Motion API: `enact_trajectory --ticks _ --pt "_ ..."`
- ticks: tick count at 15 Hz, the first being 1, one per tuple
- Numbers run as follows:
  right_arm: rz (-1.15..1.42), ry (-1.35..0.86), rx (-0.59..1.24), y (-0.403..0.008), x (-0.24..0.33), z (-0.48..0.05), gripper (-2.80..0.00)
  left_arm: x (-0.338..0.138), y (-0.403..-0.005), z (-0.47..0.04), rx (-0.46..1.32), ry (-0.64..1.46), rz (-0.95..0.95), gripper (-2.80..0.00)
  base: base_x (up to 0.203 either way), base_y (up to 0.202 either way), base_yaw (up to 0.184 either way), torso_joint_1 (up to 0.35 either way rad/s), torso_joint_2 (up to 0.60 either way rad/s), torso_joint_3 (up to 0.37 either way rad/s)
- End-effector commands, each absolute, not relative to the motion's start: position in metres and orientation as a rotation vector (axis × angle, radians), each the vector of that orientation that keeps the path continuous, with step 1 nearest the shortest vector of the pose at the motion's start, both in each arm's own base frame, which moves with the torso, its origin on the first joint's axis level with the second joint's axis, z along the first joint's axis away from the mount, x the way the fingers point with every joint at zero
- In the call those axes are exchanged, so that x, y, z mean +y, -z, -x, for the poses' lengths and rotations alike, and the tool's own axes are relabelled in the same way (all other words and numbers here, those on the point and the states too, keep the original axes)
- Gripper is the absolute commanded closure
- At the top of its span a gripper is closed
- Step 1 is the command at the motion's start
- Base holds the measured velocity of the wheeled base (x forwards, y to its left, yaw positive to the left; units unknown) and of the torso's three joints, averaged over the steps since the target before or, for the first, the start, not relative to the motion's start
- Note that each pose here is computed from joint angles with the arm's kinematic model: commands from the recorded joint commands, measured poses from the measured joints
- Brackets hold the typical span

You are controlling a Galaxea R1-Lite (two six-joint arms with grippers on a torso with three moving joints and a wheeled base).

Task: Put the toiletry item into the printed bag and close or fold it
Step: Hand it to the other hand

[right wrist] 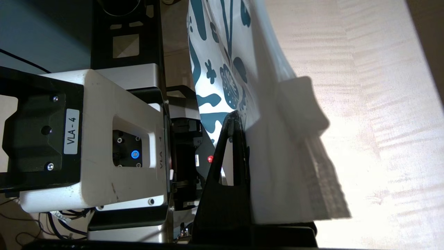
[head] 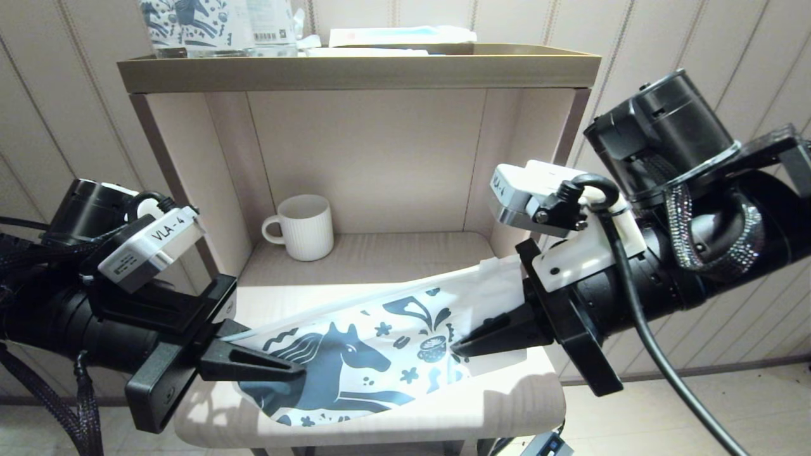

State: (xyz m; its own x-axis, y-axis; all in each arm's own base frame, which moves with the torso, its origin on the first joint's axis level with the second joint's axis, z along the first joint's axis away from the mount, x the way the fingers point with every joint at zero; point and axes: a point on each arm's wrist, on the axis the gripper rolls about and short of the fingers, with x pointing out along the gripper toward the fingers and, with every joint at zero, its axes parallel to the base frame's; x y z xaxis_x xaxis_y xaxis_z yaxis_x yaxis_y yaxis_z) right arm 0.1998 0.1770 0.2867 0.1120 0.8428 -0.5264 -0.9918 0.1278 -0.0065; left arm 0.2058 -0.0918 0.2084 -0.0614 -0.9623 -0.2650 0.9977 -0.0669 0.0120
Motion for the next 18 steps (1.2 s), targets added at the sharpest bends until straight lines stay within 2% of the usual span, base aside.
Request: enact_trajectory --ticks 1,8,9,13,18 --pt "0.406 -1.409 0.445 -0.288 0.178 -0.199 0.0 -0.093 -0.207 -0.207 0.201 1.637 -0.222 0.0 0.0 0.0 0.0 0.0 0.0 0.0" --pt "0.404 -1.409 0.435 -0.29 0.177 -0.198 0.0 -0.094 -0.209 -0.206 0.209 1.638 -0.221 0.0 0.0 0.0 0.0 0.0 0.0 0.0" --pt "0.404 -1.409 0.433 -0.291 0.177 -0.198 0.0 -0.094 -0.21 -0.205 0.206 1.637 -0.223 -2.8 0.0 0.0 0.0 0.0 0.0 0.0" --pt "0.404 -1.41 0.436 -0.29 0.178 -0.199 0.0 -0.094 -0.212 -0.206 0.191 1.639 -0.224 -2.8 0.0 0.0 0.0 0.0 0.0 0.0" --pt "0.404 -1.404 0.456 -0.286 0.178 -0.199 0.0 -0.082 -0.235 -0.203 0.139 1.572 -0.233 -2.8 0.0 0.0 0.0 0.0 0.0 0.0"
